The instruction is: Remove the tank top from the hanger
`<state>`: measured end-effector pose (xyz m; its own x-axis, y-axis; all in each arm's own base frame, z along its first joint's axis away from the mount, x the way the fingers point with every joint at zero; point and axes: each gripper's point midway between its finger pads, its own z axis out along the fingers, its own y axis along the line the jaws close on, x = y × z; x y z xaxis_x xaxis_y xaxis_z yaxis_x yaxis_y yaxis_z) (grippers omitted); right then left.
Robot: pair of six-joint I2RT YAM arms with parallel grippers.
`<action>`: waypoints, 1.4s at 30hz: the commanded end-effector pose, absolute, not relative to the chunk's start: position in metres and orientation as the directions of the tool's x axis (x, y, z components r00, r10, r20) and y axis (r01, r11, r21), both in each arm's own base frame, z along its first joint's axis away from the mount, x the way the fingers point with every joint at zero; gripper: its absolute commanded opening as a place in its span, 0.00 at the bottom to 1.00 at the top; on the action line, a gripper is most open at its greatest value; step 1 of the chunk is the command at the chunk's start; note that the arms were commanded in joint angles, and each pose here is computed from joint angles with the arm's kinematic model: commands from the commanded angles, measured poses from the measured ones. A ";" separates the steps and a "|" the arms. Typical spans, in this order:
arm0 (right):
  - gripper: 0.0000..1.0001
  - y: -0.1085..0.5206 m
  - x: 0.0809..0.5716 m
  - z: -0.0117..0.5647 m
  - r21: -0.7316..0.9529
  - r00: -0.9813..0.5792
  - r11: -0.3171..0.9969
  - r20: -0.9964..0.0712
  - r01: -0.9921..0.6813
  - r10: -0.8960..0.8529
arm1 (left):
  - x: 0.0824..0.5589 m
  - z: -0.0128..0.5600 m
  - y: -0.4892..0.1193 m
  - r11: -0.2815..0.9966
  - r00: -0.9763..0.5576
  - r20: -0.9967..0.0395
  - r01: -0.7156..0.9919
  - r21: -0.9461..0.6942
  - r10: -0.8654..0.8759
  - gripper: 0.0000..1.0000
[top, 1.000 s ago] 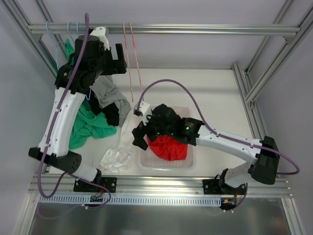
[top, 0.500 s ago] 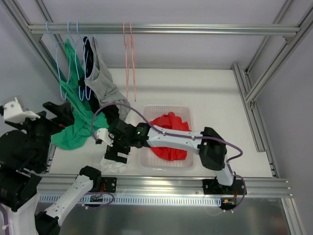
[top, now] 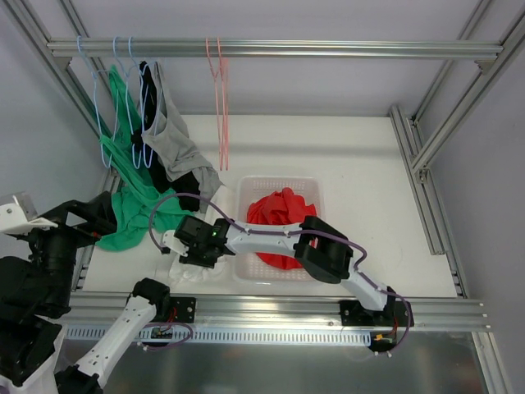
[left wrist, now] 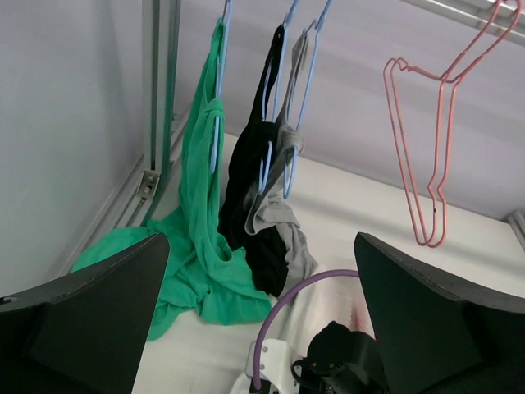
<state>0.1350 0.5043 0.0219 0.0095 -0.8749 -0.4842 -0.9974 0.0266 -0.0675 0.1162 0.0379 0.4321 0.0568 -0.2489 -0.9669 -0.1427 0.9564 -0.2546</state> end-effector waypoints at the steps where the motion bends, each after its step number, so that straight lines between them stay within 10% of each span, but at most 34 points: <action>1: 0.01 0.514 0.117 0.035 -0.006 0.008 -0.005 -0.552 -1.000 -0.834 | 0.106 0.448 0.037 0.965 0.108 -0.966 -0.094 -0.245 -0.235 0.99; 15: 0.00 0.431 0.088 0.351 -0.037 -0.006 0.121 -0.939 -0.992 -0.343 | 0.113 0.432 0.032 0.970 0.071 -0.972 -0.085 -0.228 -0.223 0.99; 22: 0.00 0.348 0.131 0.456 -0.117 0.043 0.414 -0.982 -0.903 -0.184 | 0.121 0.427 0.025 0.971 0.040 -0.974 -0.074 -0.227 -0.224 0.99; 42: 0.00 0.304 0.214 0.304 0.079 -0.296 0.658 -0.928 -0.749 -0.226 | 0.138 0.439 -0.001 0.978 -0.014 -0.978 0.030 -0.207 -0.207 0.99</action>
